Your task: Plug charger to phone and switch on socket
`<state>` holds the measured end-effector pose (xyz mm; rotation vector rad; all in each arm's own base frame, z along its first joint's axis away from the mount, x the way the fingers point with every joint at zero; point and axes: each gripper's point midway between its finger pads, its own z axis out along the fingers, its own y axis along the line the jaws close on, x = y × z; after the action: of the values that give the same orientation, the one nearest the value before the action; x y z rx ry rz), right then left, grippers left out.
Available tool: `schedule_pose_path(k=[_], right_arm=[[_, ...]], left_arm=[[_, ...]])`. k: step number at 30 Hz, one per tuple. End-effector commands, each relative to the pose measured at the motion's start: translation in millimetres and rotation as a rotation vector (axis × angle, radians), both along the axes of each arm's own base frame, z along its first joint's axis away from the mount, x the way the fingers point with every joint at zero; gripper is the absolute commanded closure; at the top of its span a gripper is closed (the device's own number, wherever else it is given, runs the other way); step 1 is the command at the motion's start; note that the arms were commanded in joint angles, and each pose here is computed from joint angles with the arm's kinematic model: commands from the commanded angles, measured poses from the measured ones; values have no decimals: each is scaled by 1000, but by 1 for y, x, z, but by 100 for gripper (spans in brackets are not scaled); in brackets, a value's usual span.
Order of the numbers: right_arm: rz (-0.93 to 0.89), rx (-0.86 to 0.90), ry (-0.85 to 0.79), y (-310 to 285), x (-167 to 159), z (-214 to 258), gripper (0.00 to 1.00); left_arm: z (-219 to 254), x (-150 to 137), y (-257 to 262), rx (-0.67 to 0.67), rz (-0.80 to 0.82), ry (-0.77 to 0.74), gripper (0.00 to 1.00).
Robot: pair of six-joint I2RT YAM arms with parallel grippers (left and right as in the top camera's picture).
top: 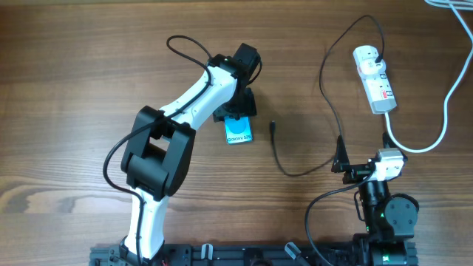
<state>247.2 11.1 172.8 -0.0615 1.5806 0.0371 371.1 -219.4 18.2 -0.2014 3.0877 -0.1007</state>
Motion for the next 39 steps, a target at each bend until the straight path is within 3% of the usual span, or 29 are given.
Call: schedule_pose_path(k=[1, 11, 12, 15, 23, 32, 39], right_arm=[[-15, 16, -3, -3, 0, 0, 0], [-15, 16, -3, -3, 0, 0, 0], [-15, 16, -3, -3, 0, 0, 0], [-15, 16, -3, -3, 0, 0, 0], [-15, 16, -3, -3, 0, 0, 0], [-15, 16, -3, -3, 0, 0, 0], [-15, 17, -3, -3, 0, 0, 0]], left_arm=[[9, -1, 0, -23, 6, -24, 32], [-8, -8, -12, -27, -27, -46, 28], [-8, -8, -11, -24, -27, -47, 18], [-9, -10, -9, -18, -27, -38, 0], [-10, -15, -11, 3, -41, -34, 0], [-35, -26, -7, 113, -77, -12, 0], [-36, -21, 5, 112, -9, 2, 0]])
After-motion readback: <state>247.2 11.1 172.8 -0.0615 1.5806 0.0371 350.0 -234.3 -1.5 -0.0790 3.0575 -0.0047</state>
